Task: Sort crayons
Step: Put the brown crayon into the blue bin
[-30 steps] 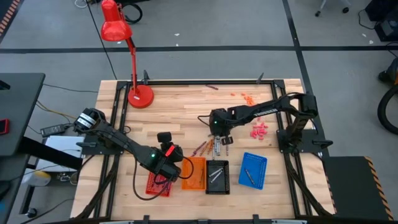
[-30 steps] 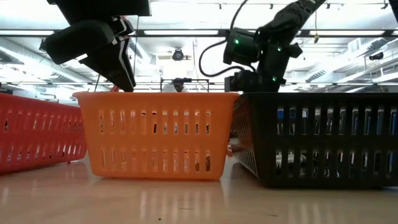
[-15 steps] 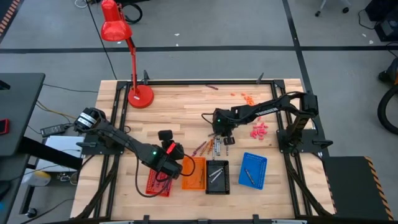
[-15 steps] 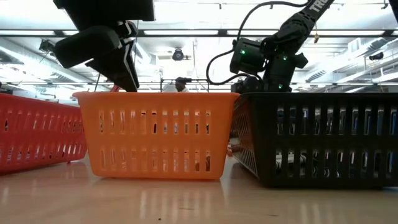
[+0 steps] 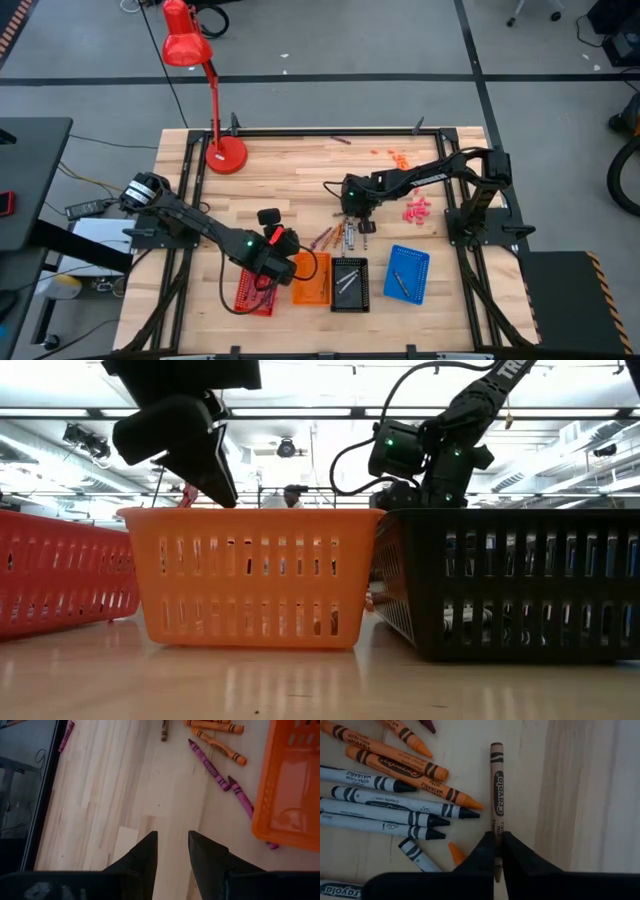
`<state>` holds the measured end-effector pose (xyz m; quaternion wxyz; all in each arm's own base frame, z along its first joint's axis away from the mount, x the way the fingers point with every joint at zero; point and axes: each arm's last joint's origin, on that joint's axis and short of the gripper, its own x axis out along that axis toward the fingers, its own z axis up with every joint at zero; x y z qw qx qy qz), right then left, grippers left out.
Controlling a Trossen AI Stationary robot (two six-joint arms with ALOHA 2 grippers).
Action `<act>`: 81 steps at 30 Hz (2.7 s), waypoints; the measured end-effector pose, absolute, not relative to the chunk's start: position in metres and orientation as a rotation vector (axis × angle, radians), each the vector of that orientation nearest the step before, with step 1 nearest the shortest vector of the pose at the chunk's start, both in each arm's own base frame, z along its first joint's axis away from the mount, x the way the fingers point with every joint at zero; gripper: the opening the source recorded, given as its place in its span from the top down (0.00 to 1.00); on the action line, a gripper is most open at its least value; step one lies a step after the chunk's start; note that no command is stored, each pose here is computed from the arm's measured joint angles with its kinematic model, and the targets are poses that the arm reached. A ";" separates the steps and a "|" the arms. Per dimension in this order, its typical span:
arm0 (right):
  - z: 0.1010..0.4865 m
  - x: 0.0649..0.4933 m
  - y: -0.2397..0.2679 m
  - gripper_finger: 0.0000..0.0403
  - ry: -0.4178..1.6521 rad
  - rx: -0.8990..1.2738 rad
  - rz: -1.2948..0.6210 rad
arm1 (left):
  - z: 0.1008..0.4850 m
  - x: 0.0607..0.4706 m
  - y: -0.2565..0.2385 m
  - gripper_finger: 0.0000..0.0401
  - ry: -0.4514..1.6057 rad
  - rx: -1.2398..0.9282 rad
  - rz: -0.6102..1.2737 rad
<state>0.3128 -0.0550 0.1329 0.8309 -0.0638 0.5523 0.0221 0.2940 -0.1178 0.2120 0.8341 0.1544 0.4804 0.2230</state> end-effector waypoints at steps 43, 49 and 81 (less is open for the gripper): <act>0.250 0.248 0.116 0.93 1.357 -0.397 0.345 | 0.212 0.296 -0.116 0.70 1.020 0.358 0.452; 0.249 0.225 0.136 0.93 1.443 -0.455 0.284 | 0.212 0.296 -0.117 0.70 1.015 0.354 0.452; 0.194 0.186 0.171 0.88 1.144 -1.415 0.953 | 0.213 0.303 -0.108 0.70 1.008 0.367 0.451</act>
